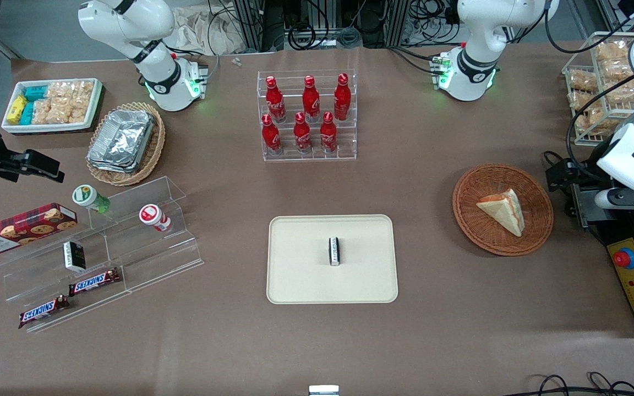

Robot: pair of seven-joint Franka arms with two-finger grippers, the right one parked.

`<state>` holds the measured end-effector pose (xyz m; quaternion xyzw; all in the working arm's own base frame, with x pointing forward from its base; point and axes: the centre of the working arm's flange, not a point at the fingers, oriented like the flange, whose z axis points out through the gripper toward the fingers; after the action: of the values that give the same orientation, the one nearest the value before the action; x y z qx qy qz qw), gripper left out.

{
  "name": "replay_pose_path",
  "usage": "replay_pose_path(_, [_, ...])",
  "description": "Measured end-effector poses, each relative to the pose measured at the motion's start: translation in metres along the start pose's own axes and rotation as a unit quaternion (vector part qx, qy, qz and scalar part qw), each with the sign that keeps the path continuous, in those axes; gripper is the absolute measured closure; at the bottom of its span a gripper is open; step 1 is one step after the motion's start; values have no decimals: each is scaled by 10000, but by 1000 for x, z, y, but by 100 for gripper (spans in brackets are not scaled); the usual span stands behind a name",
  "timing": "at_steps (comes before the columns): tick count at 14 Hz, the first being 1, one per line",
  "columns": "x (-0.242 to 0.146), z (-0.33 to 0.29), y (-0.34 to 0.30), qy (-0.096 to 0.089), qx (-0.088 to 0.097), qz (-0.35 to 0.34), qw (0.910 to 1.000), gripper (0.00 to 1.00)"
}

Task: Place sandwich from basket to tray
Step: 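Move the left gripper over the wicker basket holding the sandwich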

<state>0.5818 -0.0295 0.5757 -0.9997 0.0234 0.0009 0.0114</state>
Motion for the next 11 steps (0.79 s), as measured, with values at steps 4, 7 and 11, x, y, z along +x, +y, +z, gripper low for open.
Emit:
replay_pose_path(4, [-1, 2, 0, -84, 7, 1, 10000, 0])
replay_pose_path(7, [-3, 13, -1, -329, 58, 6, 9994, 0])
replay_pose_path(11, [-3, 27, -2, -520, 146, -628, 9966, 2])
